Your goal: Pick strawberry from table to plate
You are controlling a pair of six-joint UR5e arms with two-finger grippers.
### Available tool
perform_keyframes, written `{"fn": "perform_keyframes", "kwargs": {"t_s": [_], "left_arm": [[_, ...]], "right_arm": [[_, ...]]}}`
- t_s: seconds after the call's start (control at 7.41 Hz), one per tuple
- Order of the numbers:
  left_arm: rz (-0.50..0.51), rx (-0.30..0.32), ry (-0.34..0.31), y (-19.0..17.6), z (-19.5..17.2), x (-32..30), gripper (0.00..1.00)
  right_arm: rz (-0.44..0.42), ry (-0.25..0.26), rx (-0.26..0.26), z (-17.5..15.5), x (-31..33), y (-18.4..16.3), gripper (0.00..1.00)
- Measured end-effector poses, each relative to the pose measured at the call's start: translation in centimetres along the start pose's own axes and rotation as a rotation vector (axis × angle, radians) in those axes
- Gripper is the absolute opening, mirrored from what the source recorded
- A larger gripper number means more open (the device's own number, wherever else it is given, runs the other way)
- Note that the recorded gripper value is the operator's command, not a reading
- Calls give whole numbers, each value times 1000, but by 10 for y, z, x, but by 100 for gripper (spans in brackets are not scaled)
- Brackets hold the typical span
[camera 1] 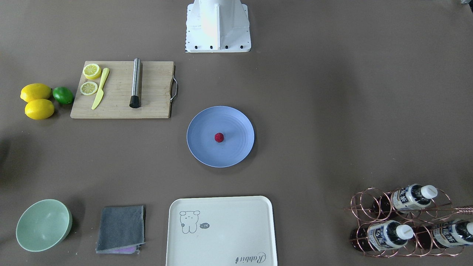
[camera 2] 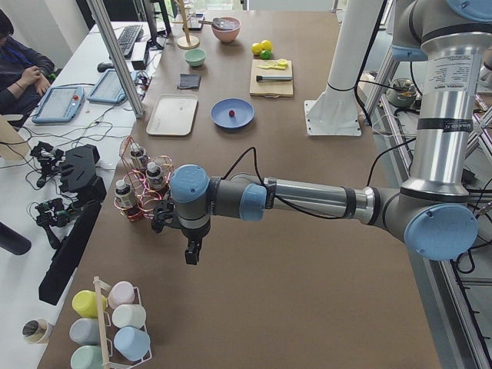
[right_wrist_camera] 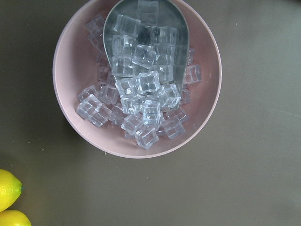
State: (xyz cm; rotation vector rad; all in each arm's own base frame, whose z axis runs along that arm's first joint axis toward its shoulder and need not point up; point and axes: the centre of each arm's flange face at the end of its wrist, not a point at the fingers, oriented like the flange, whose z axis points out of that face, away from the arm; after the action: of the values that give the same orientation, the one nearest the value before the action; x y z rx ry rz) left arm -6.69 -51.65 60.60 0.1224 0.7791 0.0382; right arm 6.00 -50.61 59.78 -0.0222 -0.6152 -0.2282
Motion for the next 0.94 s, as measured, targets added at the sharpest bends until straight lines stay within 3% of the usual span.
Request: {"fn": "perform_keyframes", "kwargs": {"t_s": [0.94], "left_arm": [[-8, -6, 0, 2, 2, -2, 98]], "right_arm": [[1, 0, 2, -1, 0, -1, 100]]}}
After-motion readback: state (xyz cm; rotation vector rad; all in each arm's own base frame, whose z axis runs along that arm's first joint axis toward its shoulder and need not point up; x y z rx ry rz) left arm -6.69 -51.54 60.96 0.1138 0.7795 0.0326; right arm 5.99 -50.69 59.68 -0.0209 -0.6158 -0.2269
